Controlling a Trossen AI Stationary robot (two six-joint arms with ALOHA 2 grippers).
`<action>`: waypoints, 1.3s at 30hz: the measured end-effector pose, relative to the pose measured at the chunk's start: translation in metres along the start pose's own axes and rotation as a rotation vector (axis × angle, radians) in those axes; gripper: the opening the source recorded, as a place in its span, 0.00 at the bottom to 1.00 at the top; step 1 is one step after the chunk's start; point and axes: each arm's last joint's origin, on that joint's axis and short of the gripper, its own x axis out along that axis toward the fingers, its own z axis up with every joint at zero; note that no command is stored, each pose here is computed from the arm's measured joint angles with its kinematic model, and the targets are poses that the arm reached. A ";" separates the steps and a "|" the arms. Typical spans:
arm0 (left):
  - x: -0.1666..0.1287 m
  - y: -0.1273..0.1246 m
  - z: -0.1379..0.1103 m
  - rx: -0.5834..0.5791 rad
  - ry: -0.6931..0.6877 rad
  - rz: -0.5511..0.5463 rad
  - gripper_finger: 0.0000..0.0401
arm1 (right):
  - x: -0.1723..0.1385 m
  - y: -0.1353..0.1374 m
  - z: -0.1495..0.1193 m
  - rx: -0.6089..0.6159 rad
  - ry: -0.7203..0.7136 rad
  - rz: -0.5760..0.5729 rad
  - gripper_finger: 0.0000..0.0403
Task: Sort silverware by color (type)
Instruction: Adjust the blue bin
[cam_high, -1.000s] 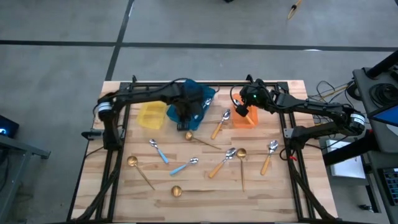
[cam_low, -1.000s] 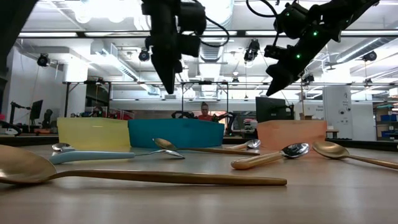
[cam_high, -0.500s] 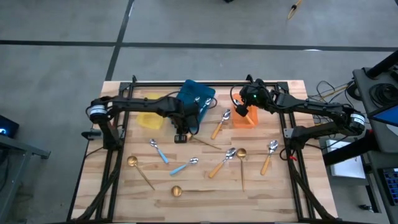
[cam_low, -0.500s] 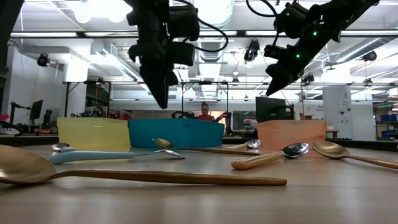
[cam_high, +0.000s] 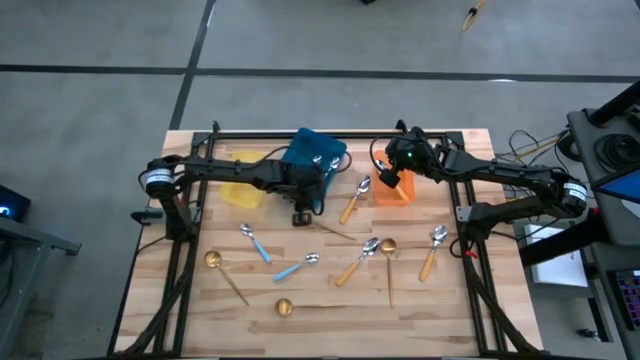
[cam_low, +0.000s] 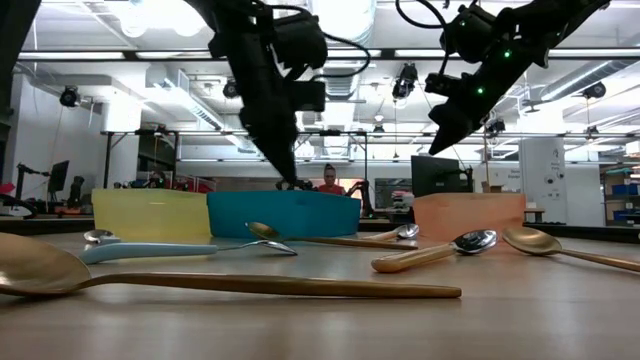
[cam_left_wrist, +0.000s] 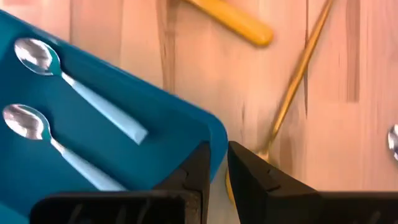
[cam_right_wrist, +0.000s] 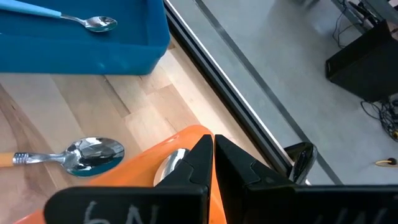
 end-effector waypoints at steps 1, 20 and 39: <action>0.000 0.000 0.001 -0.005 -0.011 0.002 0.09 | 0.000 0.000 0.000 -0.001 0.000 0.000 0.02; -0.012 -0.005 -0.015 0.076 0.256 -0.051 0.09 | 0.000 0.000 0.000 -0.014 0.000 0.000 0.02; 0.026 0.001 0.019 -0.036 -0.062 0.059 0.09 | 0.000 0.000 0.000 -0.028 0.000 0.000 0.02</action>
